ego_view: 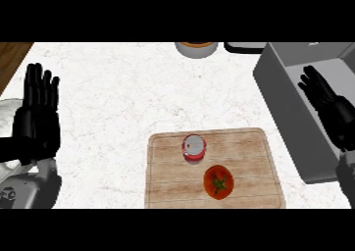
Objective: Pick the tomato from the cutting board and place it in the cardboard box
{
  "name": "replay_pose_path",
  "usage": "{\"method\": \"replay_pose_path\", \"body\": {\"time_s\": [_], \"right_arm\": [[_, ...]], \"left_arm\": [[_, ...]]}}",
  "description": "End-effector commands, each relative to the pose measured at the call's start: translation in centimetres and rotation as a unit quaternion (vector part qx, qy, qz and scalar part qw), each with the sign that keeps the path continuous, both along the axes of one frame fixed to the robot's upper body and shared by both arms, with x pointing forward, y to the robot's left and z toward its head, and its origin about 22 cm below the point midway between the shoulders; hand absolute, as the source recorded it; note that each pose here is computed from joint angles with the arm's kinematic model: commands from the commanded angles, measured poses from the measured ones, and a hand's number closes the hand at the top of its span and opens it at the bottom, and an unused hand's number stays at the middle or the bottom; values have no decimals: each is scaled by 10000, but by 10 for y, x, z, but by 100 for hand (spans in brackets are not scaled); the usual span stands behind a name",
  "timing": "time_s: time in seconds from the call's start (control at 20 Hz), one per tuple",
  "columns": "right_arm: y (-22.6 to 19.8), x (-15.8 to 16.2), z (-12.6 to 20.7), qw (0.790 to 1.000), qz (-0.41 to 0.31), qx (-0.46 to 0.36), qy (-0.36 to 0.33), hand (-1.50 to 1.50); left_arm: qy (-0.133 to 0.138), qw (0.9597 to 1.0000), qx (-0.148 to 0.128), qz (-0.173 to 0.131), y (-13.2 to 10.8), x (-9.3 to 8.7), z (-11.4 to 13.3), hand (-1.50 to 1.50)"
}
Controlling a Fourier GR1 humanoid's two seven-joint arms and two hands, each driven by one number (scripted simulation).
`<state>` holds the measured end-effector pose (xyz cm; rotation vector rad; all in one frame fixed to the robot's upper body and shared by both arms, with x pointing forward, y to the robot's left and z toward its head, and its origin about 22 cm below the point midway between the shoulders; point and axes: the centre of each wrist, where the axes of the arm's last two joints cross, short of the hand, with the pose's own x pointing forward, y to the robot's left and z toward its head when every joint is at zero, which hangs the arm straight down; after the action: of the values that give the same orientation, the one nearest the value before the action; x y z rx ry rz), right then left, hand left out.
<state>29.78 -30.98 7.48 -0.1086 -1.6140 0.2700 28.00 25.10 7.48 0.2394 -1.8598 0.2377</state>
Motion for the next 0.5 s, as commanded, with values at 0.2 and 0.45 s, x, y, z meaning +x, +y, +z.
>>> {"method": "replay_pose_path", "body": {"time_s": [0.2,0.45], "right_arm": [[49,-46,17,9878,734,635,-1217,-150],[39,-75,13,9420,-929,461,-3191,-150]], "left_arm": [[1587,9858,145,-527,40,-30,-21,0],[2121,9750,-195,-631,58,-43,-39,0]]}}
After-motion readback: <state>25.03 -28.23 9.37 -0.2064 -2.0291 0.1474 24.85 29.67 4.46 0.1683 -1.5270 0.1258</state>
